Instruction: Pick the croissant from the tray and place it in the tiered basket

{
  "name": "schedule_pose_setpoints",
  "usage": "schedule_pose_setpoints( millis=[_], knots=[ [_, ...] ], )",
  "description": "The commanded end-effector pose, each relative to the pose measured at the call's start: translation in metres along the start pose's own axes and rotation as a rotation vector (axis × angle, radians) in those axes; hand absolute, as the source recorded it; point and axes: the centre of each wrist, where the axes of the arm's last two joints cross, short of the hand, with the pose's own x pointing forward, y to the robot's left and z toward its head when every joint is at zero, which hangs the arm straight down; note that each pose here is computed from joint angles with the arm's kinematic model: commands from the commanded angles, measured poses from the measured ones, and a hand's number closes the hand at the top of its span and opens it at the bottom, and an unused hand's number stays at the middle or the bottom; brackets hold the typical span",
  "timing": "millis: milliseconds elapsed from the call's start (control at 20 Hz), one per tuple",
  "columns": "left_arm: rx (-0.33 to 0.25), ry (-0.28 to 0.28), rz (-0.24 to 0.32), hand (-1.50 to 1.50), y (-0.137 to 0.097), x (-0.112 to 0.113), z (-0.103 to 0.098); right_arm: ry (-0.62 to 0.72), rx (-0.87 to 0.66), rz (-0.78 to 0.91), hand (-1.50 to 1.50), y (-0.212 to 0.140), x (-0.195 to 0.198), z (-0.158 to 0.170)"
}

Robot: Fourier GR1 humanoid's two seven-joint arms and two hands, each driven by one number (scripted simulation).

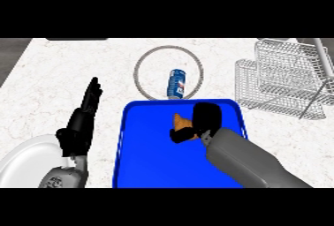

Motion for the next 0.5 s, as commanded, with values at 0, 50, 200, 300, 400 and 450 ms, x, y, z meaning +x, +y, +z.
schedule_pose_setpoints(
  millis=[0, 50, 200, 300, 400, 450],
  knots=[
    [0.008, 0.013, 0.000, 0.00, 0.002, 0.001, 0.005, 0.174, -0.031, -0.004, 1.50, 0.009, -0.056, -0.012],
    [0.008, 0.012, 0.004, 0.00, -0.007, -0.012, -0.002, 0.187, -0.061, -0.011, 1.50, 0.004, -0.051, -0.011],
    [0.001, 0.007, -0.006, 0.00, 0.007, -0.002, 0.000, 0.225, -0.128, -0.034, 1.50, -0.023, -0.069, 0.004],
    [-0.001, 0.004, 0.007, 0.00, -0.005, 0.014, -0.002, 0.245, -0.184, -0.051, 1.50, -0.045, -0.061, 0.014],
    [0.030, 0.022, -0.009, 0.00, -0.003, 0.000, -0.003, 0.265, -0.285, -0.085, 1.50, -0.090, -0.077, 0.016],
    [0.016, 0.023, 0.003, 0.00, -0.003, -0.008, 0.005, 0.266, -0.290, -0.092, 1.50, -0.089, -0.083, 0.026]
  ],
)
